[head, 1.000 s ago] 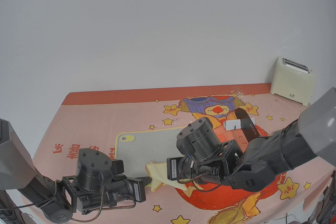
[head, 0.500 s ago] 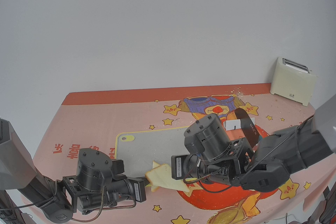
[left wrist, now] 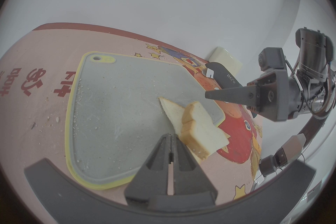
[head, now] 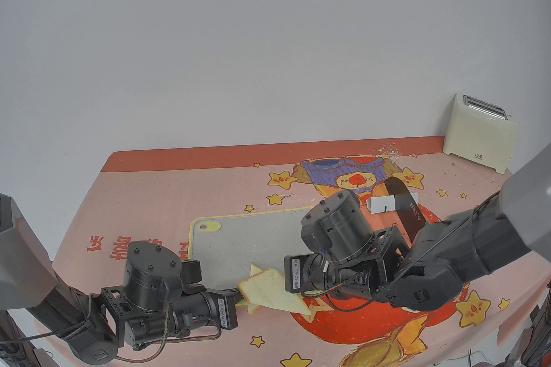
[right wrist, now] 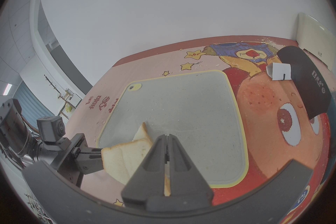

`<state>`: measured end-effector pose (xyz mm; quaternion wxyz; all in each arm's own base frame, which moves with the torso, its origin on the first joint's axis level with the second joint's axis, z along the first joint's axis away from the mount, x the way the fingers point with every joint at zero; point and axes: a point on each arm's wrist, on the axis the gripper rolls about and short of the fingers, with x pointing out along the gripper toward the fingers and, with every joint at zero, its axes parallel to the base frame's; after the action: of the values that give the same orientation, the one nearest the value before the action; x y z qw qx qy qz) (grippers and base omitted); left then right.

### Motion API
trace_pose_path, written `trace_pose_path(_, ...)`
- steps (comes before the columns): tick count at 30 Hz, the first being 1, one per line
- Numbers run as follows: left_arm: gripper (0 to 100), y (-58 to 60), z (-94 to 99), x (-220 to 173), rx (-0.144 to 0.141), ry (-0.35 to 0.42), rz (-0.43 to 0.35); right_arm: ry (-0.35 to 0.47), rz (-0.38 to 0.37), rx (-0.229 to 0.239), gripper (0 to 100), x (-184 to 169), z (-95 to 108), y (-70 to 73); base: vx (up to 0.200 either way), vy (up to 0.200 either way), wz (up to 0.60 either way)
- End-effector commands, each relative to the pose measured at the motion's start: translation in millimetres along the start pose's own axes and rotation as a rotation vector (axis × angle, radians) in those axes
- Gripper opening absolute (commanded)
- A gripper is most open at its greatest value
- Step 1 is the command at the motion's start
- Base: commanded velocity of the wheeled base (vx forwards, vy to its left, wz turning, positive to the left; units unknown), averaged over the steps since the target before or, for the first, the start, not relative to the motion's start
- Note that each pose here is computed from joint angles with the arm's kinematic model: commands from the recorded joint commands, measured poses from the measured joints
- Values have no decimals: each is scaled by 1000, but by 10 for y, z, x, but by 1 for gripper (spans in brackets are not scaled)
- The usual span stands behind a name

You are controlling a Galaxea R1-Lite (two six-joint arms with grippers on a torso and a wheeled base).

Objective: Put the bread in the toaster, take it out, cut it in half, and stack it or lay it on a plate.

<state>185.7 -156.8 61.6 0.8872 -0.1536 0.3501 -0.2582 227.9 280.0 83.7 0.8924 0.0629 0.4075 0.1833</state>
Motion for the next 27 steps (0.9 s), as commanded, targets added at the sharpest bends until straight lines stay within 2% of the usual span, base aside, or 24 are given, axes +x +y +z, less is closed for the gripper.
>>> trace_pose_path(1,0,-22,53,-137,-1,-40,-27,20,-15,-5,0,82,-50,-14,0,0,0)
trace_pose_path(4,0,-41,75,-222,0,-61,-43,14,-10,-4,0,75,-32,-3,0,0,0)
trace_pose_path(9,0,-25,23,-261,0,-26,-71,11,-8,-2,0,83,-24,5,0,0,0)
trace_pose_path(13,0,-43,46,-223,3,-29,-77,8,-6,0,0,64,-15,6,0,0,0)
trace_pose_path(20,0,-81,121,-52,3,-33,-83,2,-7,7,0,42,5,-14,0,0,0)
trace_pose_path(27,0,-127,224,224,3,-33,-102,-33,-14,41,0,-27,144,-104,0,0,0)
